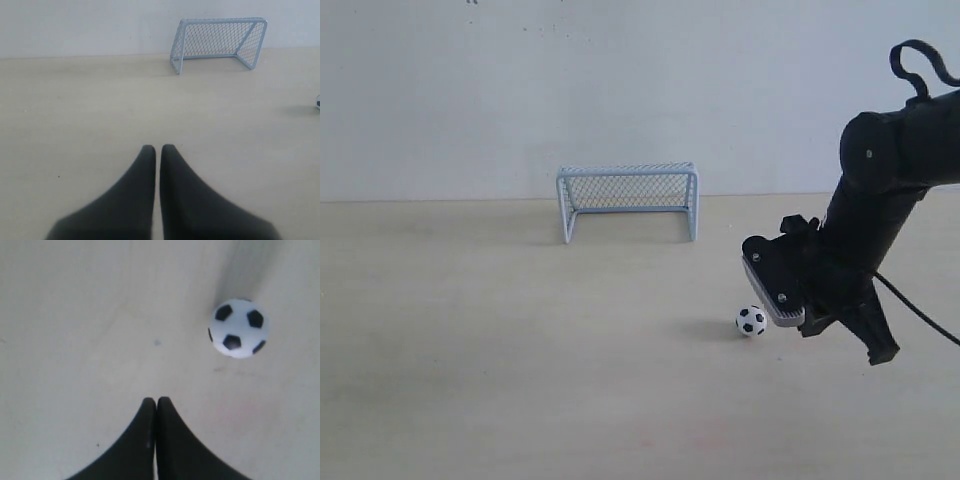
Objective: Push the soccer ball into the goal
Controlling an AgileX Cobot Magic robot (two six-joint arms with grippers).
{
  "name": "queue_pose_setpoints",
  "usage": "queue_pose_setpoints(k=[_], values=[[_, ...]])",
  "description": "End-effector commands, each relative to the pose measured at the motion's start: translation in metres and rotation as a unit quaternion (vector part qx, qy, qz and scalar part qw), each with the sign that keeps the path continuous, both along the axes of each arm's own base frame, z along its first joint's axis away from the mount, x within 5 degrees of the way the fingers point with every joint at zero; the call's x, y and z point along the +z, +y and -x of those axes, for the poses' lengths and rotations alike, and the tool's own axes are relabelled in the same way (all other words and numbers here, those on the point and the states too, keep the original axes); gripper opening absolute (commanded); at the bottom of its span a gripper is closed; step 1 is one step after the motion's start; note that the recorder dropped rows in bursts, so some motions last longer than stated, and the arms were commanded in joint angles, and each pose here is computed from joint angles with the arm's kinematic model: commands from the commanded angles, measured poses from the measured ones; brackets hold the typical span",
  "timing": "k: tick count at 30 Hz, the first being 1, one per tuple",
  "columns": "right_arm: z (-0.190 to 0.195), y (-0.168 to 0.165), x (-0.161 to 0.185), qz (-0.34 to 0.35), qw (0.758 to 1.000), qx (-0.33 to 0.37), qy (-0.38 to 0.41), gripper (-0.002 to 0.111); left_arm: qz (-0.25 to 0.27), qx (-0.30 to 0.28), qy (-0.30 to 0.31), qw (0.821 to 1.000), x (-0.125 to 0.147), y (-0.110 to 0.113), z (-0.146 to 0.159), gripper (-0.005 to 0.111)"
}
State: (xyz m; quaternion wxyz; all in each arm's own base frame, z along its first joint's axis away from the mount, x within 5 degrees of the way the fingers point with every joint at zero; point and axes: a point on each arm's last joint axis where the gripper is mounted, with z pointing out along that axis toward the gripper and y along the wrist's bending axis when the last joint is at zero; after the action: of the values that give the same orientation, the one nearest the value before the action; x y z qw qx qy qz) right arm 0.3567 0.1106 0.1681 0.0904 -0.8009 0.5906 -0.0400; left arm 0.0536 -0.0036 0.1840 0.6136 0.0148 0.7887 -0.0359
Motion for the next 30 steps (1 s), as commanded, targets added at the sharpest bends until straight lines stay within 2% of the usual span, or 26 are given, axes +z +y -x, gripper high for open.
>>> queue_pose_setpoints(k=[1,5,11,23,30], values=[[-0.002,0.004,0.006,-0.006,0.999,-0.017,0.049,0.0,0.001,0.001,-0.003,1.0,0.0,0.0,0.0,0.004],[-0.006,0.008,0.026,-0.003,0.992,-0.05,0.116,0.0,0.001,0.001,-0.003,1.0,0.0,0.0,0.0,0.004],[-0.014,0.013,0.035,-0.023,0.993,-0.06,0.1,0.0,0.001,0.001,-0.003,1.0,0.0,0.0,0.0,0.004],[-0.032,0.012,-0.004,0.01,0.998,0.004,0.069,0.0,0.001,0.001,-0.003,1.0,0.0,0.0,0.0,0.004],[-0.032,0.029,-0.021,0.013,0.997,0.038,0.065,0.0,0.001,0.001,-0.003,1.0,0.0,0.0,0.0,0.004]])
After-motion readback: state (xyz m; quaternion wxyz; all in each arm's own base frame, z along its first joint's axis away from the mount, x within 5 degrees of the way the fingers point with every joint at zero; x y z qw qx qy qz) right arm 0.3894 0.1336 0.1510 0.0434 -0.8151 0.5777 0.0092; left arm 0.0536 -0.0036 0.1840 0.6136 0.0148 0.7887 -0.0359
